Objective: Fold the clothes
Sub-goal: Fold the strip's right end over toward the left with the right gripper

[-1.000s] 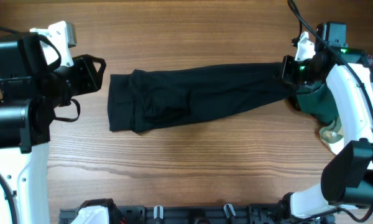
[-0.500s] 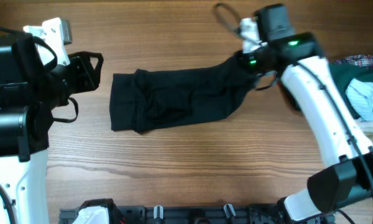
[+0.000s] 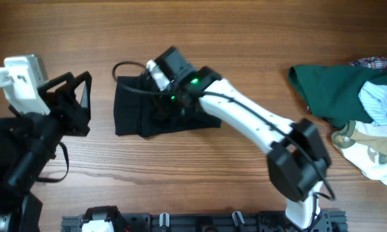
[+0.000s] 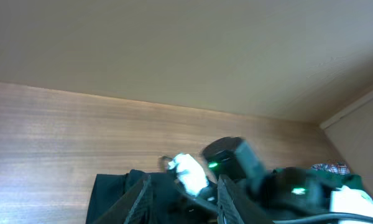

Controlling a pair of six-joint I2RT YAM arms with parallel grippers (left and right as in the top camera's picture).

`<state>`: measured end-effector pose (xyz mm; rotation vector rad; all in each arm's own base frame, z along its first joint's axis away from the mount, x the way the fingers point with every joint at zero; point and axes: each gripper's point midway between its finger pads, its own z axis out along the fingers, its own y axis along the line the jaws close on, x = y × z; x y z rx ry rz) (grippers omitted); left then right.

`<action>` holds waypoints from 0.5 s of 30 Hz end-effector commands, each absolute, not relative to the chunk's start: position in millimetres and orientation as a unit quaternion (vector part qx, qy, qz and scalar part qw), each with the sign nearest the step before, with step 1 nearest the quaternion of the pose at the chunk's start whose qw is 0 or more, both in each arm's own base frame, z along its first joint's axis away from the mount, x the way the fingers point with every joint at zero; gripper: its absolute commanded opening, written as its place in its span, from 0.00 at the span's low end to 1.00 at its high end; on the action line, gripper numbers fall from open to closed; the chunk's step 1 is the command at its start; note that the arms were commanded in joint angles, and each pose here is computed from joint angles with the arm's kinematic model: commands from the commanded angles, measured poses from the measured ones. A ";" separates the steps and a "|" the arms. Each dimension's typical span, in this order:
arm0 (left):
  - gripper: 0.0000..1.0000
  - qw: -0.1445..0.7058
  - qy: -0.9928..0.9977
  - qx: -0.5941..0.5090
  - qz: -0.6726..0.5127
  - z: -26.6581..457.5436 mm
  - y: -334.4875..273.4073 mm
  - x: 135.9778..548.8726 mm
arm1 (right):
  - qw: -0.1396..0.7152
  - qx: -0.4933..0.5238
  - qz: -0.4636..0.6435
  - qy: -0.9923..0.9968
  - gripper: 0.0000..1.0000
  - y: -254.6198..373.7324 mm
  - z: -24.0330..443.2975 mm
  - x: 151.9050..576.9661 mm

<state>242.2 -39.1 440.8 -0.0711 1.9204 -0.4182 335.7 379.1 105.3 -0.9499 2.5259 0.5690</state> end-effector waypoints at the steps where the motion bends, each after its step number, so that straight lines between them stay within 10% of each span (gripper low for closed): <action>1: 0.34 0.549 0.818 -0.029 -0.168 438.0 -36.9 240.2 | 0.190 -0.346 0.240 0.887 0.04 407.9 106.1 326.2; 3: 0.34 0.542 0.823 -0.031 -0.168 434.3 -36.8 240.0 | 0.192 -0.344 0.250 0.884 0.18 413.1 107.7 325.5; 5: 0.33 0.539 0.825 -0.032 -0.168 432.8 -36.9 239.7 | 0.198 -0.351 0.263 0.877 0.62 418.3 112.2 325.4; 7: 0.33 0.539 0.825 -0.032 -0.168 432.8 -36.9 239.7 | 0.217 -0.354 0.268 0.869 0.72 418.3 124.9 331.0; 15: 0.34 0.534 0.828 -0.033 -0.168 430.3 -36.8 241.0 | 0.214 -0.269 0.266 0.900 0.68 372.4 153.0 355.2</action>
